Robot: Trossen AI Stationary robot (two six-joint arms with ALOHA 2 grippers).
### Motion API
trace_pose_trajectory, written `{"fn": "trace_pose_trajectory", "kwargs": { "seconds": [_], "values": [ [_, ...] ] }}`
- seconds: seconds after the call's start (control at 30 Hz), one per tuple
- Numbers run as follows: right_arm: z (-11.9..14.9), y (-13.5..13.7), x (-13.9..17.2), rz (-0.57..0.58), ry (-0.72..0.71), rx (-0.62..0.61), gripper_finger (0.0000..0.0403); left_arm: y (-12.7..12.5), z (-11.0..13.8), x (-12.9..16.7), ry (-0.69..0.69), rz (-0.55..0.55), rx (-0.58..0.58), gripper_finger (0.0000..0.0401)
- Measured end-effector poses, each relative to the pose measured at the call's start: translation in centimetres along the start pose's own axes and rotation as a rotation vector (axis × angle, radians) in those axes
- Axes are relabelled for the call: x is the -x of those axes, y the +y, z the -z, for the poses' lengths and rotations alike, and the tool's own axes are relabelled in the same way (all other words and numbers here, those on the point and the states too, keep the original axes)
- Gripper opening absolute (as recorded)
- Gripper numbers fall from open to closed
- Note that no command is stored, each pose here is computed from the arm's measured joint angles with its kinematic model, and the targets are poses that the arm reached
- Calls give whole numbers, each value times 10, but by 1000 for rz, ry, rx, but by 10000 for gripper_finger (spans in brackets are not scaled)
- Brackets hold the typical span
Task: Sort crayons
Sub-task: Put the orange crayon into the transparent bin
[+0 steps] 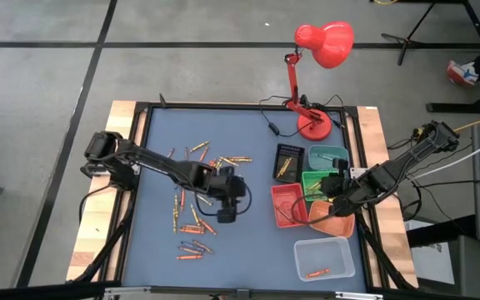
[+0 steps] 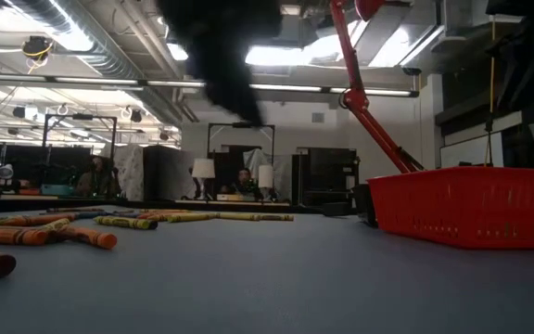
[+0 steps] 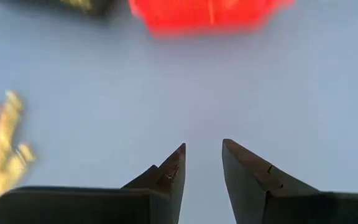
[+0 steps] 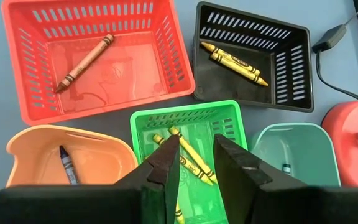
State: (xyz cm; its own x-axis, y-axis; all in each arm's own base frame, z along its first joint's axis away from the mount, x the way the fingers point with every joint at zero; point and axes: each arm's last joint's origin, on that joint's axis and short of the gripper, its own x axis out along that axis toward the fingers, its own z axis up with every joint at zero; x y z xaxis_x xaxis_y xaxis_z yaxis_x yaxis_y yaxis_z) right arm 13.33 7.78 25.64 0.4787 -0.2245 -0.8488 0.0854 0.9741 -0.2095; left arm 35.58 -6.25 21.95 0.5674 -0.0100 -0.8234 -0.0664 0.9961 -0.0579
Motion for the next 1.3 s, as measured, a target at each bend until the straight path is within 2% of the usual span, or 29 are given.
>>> {"fn": "trace_pose_trajectory", "kwargs": {
  "seconds": [0.17, 0.33, 0.53, 0.8, 1.3],
  "values": [
    [0, 0, 0, 1, 1, 1, 95, -5, 26, 4, 276, 81, 20, 90],
    [0, 0, 0, 1, 1, 1, 95, -15, 42, 10, 422, 80, -20, 90],
    [0, 0, 0, 0, 1, 1, 95, -32, 54, 5, 400, 111, -74, 90],
    [0, 0, 0, 1, 1, 1, 95, -53, 67, -11, 236, 188, -123, 90],
    [0, 0, 0, 0, 0, 1, 95, -57, 87, -26, 255, 170, -153, 90]
  ]
}}
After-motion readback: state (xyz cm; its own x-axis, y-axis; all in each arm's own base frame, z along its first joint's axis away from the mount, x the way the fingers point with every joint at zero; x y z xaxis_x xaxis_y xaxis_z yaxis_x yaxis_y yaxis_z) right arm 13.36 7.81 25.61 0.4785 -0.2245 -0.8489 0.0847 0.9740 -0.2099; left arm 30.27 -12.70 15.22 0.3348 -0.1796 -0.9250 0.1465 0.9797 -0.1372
